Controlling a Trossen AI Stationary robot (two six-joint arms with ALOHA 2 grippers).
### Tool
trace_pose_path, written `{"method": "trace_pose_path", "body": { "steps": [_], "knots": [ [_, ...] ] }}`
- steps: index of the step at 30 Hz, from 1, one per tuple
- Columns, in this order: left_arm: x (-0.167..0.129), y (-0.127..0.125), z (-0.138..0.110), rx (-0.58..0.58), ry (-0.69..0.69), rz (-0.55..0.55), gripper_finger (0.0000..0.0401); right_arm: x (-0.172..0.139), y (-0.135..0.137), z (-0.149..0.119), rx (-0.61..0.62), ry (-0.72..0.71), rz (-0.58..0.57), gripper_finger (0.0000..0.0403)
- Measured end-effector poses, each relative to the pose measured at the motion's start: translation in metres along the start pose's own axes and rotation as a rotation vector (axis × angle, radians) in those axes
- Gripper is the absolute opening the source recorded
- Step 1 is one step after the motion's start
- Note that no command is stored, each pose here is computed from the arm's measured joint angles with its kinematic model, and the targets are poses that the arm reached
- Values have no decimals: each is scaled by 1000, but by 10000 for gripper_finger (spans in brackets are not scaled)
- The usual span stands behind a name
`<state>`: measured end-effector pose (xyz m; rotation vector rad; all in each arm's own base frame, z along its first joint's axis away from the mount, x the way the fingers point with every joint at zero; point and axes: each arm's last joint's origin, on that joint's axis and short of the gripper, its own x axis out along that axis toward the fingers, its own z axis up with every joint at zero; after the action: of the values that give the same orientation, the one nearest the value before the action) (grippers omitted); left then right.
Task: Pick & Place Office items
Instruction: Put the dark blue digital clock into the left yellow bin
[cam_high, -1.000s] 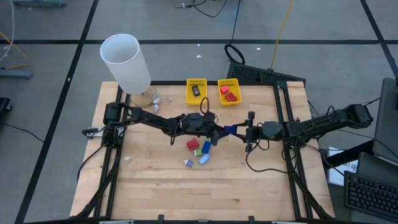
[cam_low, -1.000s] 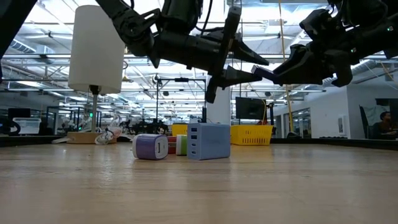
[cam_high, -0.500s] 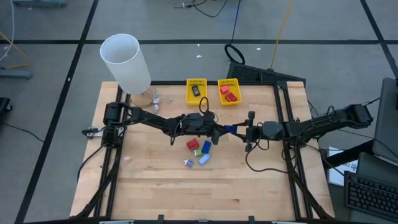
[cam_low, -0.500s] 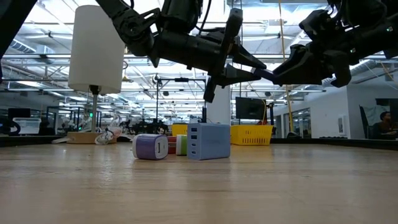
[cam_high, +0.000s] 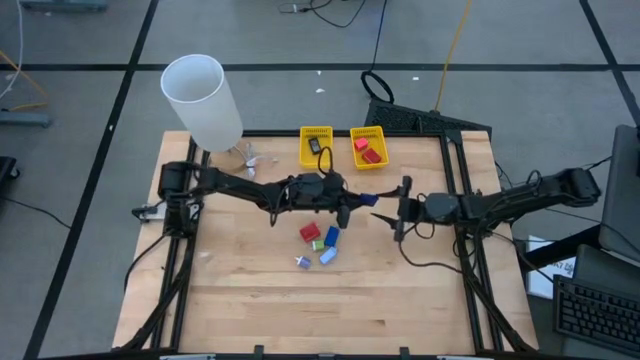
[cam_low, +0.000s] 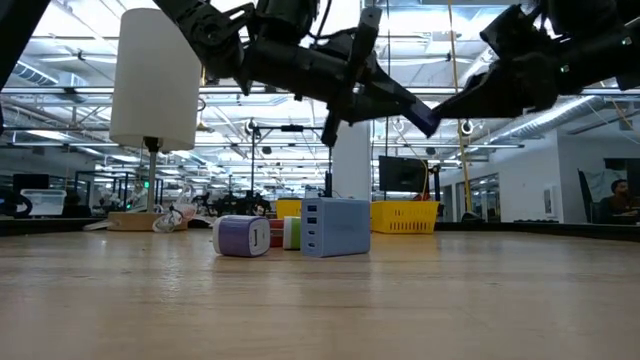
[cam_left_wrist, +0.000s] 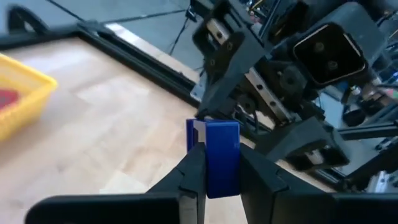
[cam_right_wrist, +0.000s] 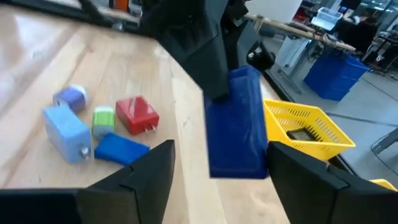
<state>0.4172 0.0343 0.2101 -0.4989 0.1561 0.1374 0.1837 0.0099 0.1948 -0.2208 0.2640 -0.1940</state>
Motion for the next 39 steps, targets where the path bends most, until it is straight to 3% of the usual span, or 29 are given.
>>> {"method": "trace_pose_path", "body": {
  "steps": [6, 12, 23, 26, 32, 39],
  "knots": [
    [-24, -4, 29, 97, 17, 85, 60, -14, -5, 10, 96, -77, 21, 245],
    [-57, -3, 35, 177, -20, 194, 60, -29, -10, 16, 165, -129, 54, 237],
    [-112, 31, -4, 138, -203, 351, 60, -36, -12, 14, 189, -109, 56, 230],
    [-118, 36, -14, 169, -227, 382, 62, -37, -12, 15, 198, -114, 80, 227],
    [-124, 41, -23, 203, -219, 392, 60, -38, -10, 17, 243, -141, 241, 226],
    [-124, 44, -22, 205, -220, 402, 60, -39, -13, 17, 253, -148, 227, 219]
  ]
}}
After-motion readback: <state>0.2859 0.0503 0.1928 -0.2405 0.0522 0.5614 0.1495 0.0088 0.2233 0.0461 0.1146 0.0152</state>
